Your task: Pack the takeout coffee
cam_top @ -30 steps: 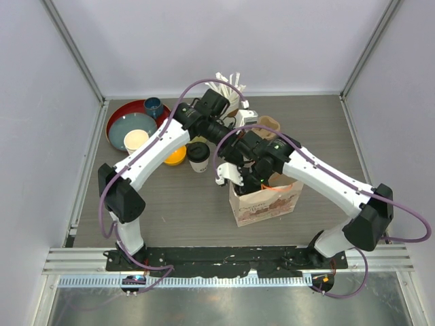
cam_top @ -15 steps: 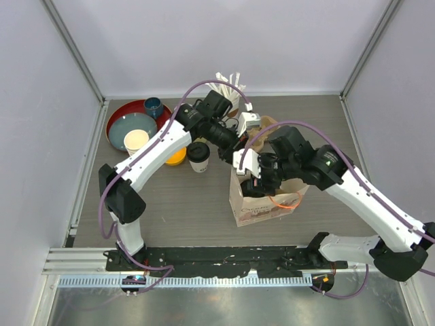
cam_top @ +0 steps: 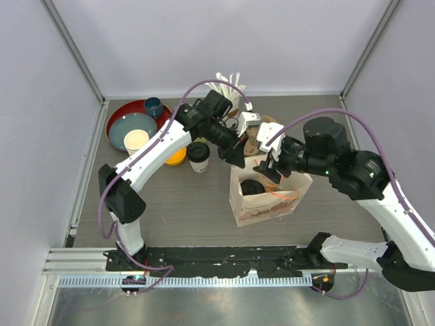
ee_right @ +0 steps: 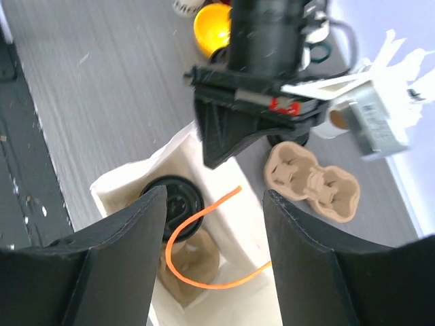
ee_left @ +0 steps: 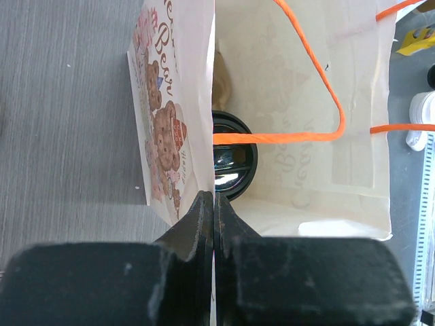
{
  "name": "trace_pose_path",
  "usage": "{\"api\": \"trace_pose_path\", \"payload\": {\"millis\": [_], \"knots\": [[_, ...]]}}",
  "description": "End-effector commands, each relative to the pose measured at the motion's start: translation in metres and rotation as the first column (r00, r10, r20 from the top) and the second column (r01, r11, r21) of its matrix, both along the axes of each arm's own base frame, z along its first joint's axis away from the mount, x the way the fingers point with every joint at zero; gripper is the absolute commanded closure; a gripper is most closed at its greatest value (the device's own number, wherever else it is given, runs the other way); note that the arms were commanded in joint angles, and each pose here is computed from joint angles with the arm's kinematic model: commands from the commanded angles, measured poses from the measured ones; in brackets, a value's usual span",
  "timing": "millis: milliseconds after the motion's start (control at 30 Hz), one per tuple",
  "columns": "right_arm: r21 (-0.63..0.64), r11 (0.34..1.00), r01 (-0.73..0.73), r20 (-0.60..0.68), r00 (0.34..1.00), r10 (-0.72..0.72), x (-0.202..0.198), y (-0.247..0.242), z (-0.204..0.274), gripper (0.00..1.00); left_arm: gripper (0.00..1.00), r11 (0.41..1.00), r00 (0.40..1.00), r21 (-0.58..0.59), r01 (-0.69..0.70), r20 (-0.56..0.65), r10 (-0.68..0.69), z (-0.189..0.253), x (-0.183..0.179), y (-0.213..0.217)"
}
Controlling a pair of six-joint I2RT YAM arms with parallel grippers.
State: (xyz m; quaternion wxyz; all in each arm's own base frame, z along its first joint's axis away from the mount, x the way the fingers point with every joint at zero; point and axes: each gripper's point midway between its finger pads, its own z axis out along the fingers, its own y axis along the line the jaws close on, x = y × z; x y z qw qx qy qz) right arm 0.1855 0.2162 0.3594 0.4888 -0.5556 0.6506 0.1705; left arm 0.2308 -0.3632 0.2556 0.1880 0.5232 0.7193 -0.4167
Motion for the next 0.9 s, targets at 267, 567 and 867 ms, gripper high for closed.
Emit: {"api": "trace_pose_path", "payload": {"millis": [267, 567, 867], "knots": [[0.322, 0.913, 0.25, 0.025, 0.962, -0.272, 0.028, -0.007, 0.086, 0.35, 0.81, 0.999, 0.993, -0.041, -0.029, 0.115, 0.033, 0.034, 0.004, 0.005], [0.311, 0.909, 0.277, -0.009, 0.957, -0.289, 0.037, 0.001, 0.082, 0.35, 0.5, 0.991, 0.973, -0.09, -0.097, 0.199, 0.113, 0.064, 0.01, 0.012], [0.355, 0.893, 0.278, -0.044, 0.959, -0.281, 0.038, 0.009, 0.096, 0.32, 0.19, 0.969, 0.925, -0.141, -0.202, 0.298, 0.236, 0.101, 0.015, 0.034]]}}
